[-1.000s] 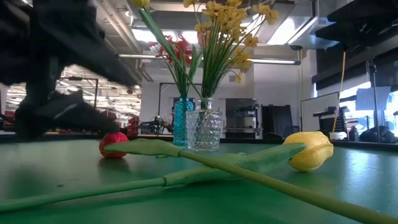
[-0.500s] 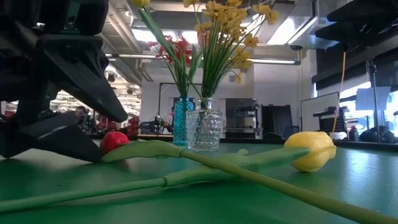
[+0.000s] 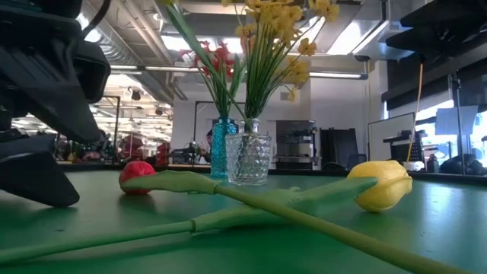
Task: Sort flowers into vase by color
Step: Put the red flower into the blue vase
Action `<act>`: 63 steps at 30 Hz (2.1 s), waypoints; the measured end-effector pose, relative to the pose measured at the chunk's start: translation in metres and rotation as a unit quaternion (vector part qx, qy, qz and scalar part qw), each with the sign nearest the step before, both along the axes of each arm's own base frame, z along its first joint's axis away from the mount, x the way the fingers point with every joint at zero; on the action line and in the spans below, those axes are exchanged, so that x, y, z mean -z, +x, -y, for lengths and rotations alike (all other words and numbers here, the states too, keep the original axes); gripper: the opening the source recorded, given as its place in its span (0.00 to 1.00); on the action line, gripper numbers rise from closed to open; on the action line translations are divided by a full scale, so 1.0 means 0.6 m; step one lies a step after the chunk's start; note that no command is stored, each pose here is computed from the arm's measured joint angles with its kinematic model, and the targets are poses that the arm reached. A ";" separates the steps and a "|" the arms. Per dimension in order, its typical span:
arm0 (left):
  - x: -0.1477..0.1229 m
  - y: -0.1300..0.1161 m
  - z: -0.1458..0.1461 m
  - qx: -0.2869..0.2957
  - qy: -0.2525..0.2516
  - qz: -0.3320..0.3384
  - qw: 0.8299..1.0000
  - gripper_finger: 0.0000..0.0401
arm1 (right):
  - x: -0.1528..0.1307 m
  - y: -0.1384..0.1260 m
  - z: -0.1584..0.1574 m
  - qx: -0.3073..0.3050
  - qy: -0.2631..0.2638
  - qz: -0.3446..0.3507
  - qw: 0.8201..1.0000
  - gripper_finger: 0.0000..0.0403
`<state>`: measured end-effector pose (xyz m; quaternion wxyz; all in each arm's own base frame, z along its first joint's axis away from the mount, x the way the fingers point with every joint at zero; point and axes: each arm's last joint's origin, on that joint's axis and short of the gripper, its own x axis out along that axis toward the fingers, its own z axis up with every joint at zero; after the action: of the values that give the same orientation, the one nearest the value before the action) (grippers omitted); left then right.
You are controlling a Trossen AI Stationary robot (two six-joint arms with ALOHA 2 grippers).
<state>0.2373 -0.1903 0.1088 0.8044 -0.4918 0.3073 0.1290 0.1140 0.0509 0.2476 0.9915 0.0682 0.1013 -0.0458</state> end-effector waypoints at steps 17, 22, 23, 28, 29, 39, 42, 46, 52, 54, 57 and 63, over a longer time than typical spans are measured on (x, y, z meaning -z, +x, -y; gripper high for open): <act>0.000 0.020 -0.033 -0.066 0.047 0.022 0.996 0.67 | 0.000 0.000 0.000 0.000 -0.001 -0.001 1.000 0.55; 0.000 0.020 -0.032 -0.066 0.047 0.022 0.996 0.67 | 0.000 0.000 0.000 0.000 -0.001 -0.001 1.000 0.55; 0.000 0.020 -0.032 -0.066 0.047 0.022 0.996 0.67 | 0.000 0.000 0.000 0.000 -0.001 -0.001 1.000 0.55; 0.000 0.020 -0.032 -0.065 0.047 0.022 0.996 0.67 | 0.000 0.000 0.000 0.000 -0.001 -0.001 1.000 0.55; 0.000 0.020 -0.032 -0.065 0.048 0.022 0.997 0.67 | 0.000 0.000 0.000 0.000 -0.001 -0.001 1.000 0.55; 0.000 0.020 -0.032 -0.056 0.053 0.020 0.997 0.67 | 0.000 0.000 0.000 0.000 0.001 0.001 1.000 0.55; 0.000 0.020 -0.032 -0.056 0.053 0.020 0.997 0.67 | 0.000 0.000 0.000 0.000 0.001 0.001 1.000 0.55; 0.000 0.020 -0.032 -0.056 0.053 0.020 0.997 0.67 | -0.001 0.000 0.000 0.000 0.003 0.002 1.000 0.55; 0.000 0.020 -0.032 -0.053 0.054 0.020 0.997 0.67 | -0.001 0.000 0.000 0.000 0.003 0.003 1.000 0.55; 0.001 0.020 -0.030 -0.045 0.044 0.015 0.998 0.67 | -0.001 0.000 0.000 -0.001 0.003 0.002 1.000 0.55; -0.001 0.021 -0.026 -0.023 0.018 0.011 0.999 0.67 | 0.000 0.000 -0.002 -0.019 0.009 -0.001 1.000 0.55; -0.007 0.026 -0.021 -0.015 0.003 0.018 1.000 0.67 | 0.001 0.000 -0.004 -0.039 0.024 -0.005 0.999 0.55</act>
<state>0.2528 -0.1774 0.1131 0.8094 -0.4961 0.2844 0.1333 0.1140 0.0534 0.2473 0.9900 0.0878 0.1101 -0.0050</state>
